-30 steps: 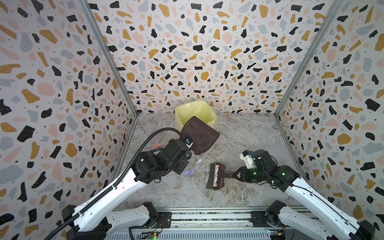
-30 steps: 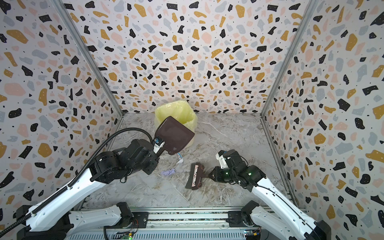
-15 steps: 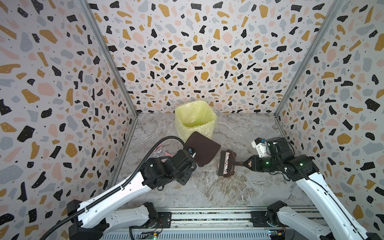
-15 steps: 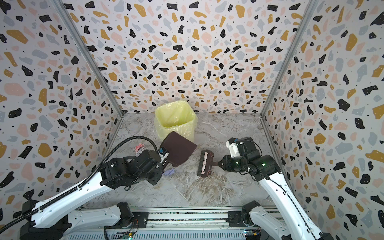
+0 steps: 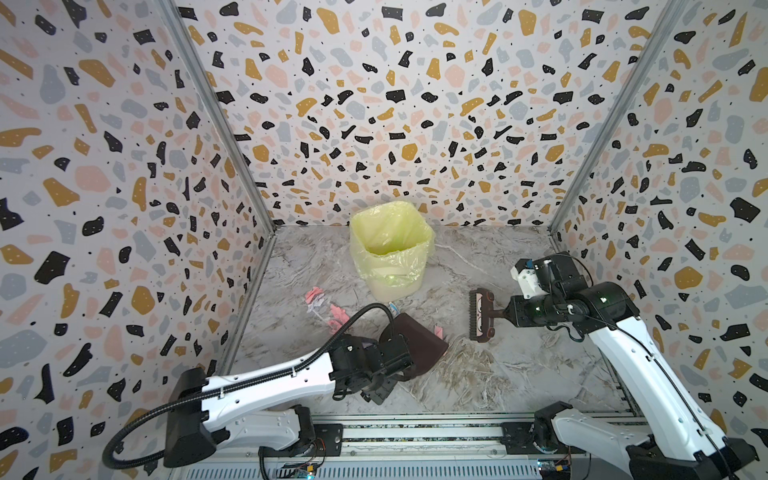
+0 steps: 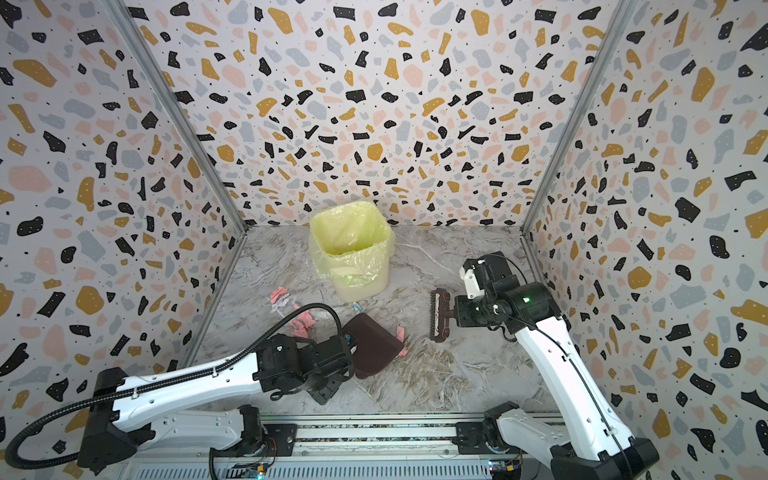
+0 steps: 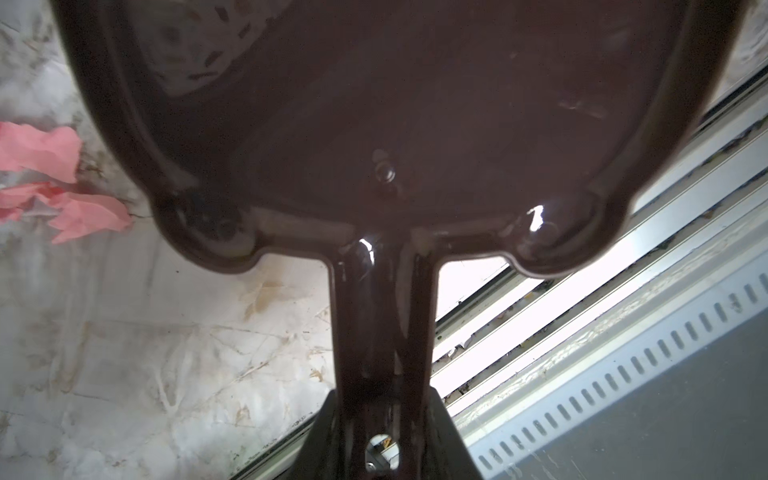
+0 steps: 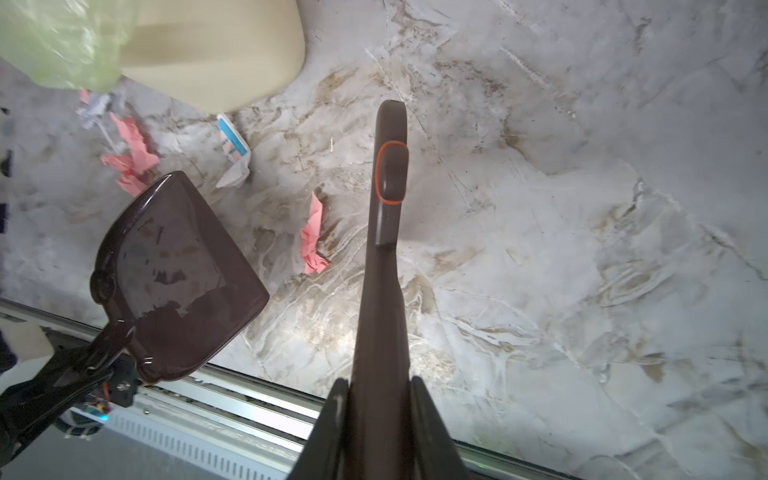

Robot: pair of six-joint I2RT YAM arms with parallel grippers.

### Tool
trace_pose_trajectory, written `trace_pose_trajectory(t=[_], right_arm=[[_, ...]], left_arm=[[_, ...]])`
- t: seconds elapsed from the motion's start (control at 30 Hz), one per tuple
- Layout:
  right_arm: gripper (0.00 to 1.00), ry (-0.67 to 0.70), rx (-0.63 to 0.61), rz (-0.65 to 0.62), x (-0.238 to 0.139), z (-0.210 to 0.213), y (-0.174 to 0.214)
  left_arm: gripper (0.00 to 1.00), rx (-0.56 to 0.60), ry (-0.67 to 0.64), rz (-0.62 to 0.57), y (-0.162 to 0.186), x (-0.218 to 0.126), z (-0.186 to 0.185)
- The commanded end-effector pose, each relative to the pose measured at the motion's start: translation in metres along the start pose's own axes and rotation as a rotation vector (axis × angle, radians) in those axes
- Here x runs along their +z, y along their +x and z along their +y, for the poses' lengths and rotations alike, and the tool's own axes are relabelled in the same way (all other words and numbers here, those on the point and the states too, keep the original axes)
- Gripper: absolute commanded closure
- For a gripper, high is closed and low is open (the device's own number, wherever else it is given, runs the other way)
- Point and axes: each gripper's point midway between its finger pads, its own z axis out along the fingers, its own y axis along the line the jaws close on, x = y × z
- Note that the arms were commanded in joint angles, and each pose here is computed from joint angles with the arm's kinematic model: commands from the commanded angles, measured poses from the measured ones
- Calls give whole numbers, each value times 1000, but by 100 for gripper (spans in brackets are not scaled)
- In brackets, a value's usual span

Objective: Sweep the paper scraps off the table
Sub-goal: 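Set the dustpan flat by the pink scrap while right gripper brings brush behind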

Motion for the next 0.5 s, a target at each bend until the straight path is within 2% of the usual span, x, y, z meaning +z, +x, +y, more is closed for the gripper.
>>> trace_pose_trajectory(t=[0.0, 0.2, 0.47], right_arm=[[100, 94, -102, -38, -11, 2, -16], [100, 126, -223, -20, 6, 33, -33], [100, 164, -310, 18, 28, 47, -39]], left_arm=[[100, -17, 41, 17, 3, 10, -10], [100, 30, 15, 81, 9, 25, -12], [100, 83, 7, 131, 13, 38, -18]])
